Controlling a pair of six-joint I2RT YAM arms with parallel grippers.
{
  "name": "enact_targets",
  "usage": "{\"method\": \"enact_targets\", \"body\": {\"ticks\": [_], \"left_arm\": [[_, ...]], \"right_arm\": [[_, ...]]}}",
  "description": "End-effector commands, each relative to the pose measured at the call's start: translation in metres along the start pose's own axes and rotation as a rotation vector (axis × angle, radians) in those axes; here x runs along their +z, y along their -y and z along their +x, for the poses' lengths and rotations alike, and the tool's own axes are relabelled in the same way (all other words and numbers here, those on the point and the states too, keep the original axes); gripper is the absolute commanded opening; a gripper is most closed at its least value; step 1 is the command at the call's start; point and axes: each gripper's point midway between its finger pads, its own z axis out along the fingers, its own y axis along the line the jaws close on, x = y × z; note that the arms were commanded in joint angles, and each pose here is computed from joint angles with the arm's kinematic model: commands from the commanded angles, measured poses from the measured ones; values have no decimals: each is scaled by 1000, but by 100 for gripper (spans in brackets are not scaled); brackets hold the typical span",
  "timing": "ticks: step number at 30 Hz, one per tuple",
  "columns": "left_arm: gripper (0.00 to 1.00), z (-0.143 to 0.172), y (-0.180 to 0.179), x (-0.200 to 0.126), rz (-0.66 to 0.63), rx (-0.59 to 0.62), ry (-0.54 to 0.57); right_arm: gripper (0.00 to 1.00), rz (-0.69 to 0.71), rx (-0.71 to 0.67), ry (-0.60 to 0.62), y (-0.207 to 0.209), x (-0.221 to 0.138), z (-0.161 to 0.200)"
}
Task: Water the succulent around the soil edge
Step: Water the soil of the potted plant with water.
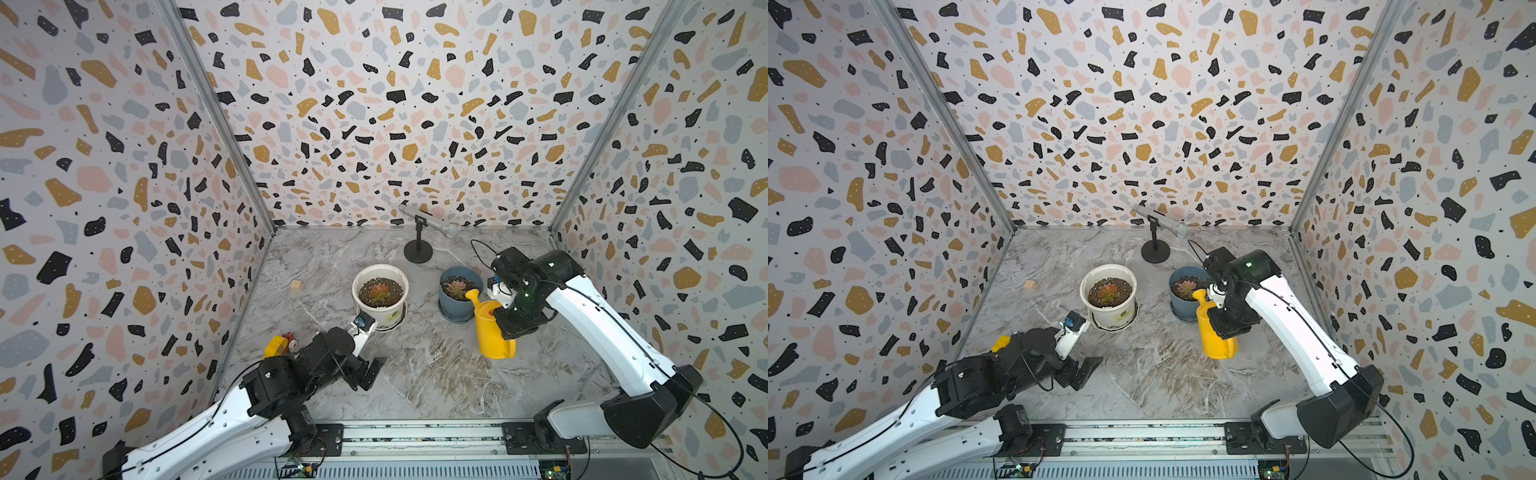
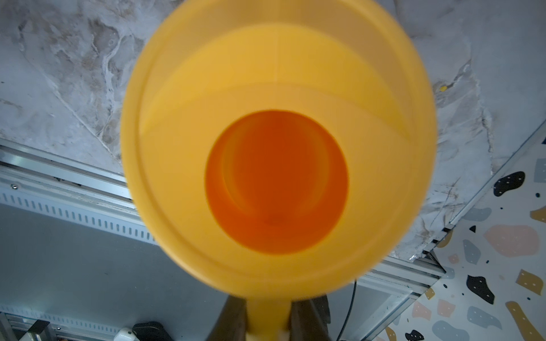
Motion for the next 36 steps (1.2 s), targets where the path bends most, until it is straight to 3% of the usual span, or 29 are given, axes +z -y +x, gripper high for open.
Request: {"method": "enact_targets", "body": {"ticks": [1, 17, 36], "left_arm": [[100, -3, 0, -3, 8, -14, 15], [100, -5, 2, -6, 21, -17, 27], [100, -4, 5, -6, 37, -17, 28]], "right_arm": [[0, 45, 23, 3, 13, -5, 6], [0, 210, 4, -17, 37, -4, -33], [0, 207, -128, 1, 24, -18, -60]]}}
